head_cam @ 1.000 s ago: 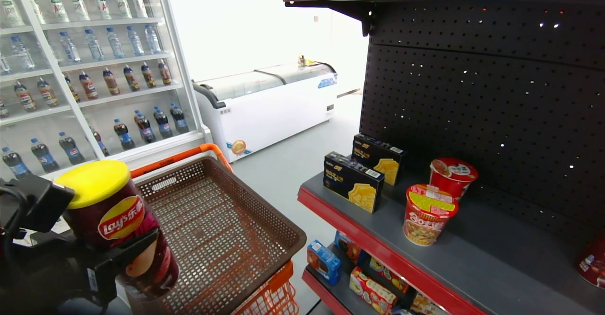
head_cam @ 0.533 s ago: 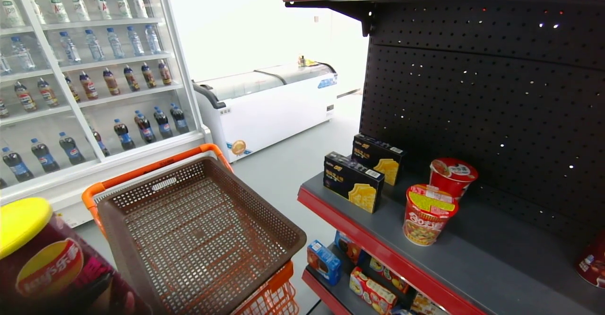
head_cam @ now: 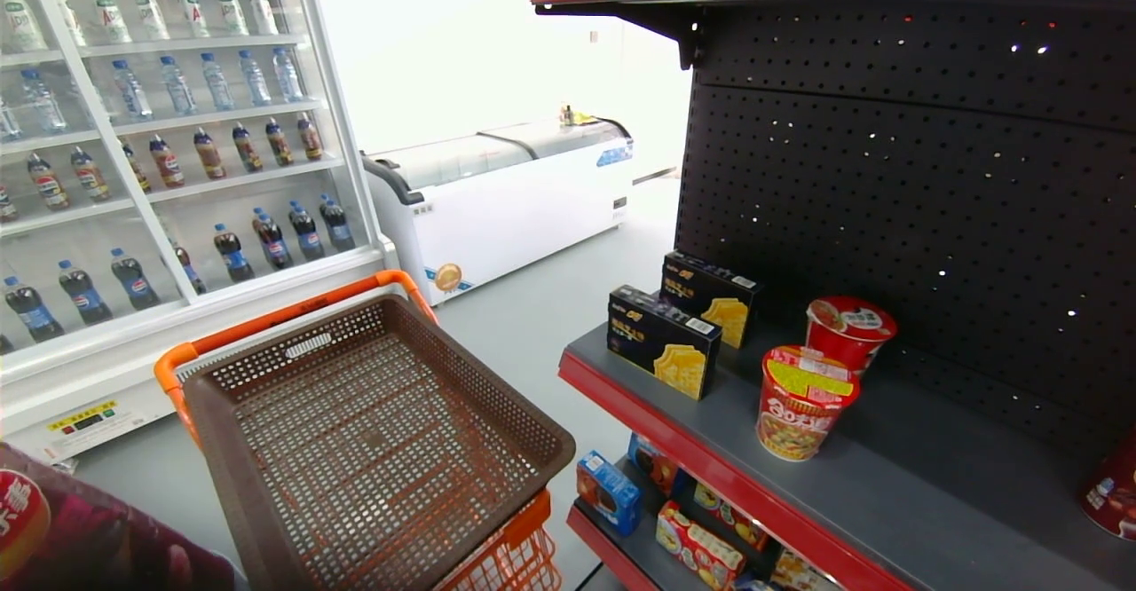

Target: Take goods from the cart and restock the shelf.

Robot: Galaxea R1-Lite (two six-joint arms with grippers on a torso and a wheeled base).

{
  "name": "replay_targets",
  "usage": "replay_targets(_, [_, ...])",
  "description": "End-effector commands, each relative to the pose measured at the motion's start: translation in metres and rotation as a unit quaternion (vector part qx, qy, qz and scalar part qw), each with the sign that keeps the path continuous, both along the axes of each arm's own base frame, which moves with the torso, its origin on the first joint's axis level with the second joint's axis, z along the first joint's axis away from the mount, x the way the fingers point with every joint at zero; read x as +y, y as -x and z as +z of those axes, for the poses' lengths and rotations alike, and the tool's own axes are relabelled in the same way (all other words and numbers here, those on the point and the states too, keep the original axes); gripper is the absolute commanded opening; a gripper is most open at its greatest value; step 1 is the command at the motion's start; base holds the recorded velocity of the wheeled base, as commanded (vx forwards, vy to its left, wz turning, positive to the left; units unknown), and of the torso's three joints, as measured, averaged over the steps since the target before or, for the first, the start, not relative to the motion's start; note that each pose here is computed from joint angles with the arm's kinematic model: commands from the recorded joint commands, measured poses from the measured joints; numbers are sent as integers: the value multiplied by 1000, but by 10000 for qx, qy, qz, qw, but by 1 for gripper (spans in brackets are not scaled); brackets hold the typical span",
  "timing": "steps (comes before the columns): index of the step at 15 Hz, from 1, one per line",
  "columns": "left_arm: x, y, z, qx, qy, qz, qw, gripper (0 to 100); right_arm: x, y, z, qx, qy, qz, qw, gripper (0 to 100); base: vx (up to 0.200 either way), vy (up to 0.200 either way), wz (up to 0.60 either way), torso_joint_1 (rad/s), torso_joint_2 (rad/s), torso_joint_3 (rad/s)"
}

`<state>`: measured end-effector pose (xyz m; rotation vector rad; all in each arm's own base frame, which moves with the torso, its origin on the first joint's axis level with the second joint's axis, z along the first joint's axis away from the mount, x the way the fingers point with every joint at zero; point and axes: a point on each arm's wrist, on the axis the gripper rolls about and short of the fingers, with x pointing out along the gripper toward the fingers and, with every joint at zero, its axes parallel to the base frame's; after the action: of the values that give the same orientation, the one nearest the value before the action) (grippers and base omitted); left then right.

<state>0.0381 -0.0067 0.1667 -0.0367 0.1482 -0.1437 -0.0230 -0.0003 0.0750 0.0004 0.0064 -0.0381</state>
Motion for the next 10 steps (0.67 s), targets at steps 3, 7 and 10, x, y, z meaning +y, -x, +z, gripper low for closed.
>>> replay_targets(3, [4, 16, -12, -207, -114, 201, 9995, 0, 0, 0, 0, 7, 2, -1, 10000, 100, 0, 0, 0, 0, 0, 0])
replay_targets(7, [5, 20, -13, -277, -499, 191, 9982, 0, 0, 0, 0, 7, 2, 14, 10000, 100, 0, 0, -150, -1, -1, -1])
replay_targets(10, [6, 23, -12, -400, -471, 105, 9980, 0, 0, 0, 0, 7, 2, 14, 10000, 100, 0, 0, -600, -2, -1, 7])
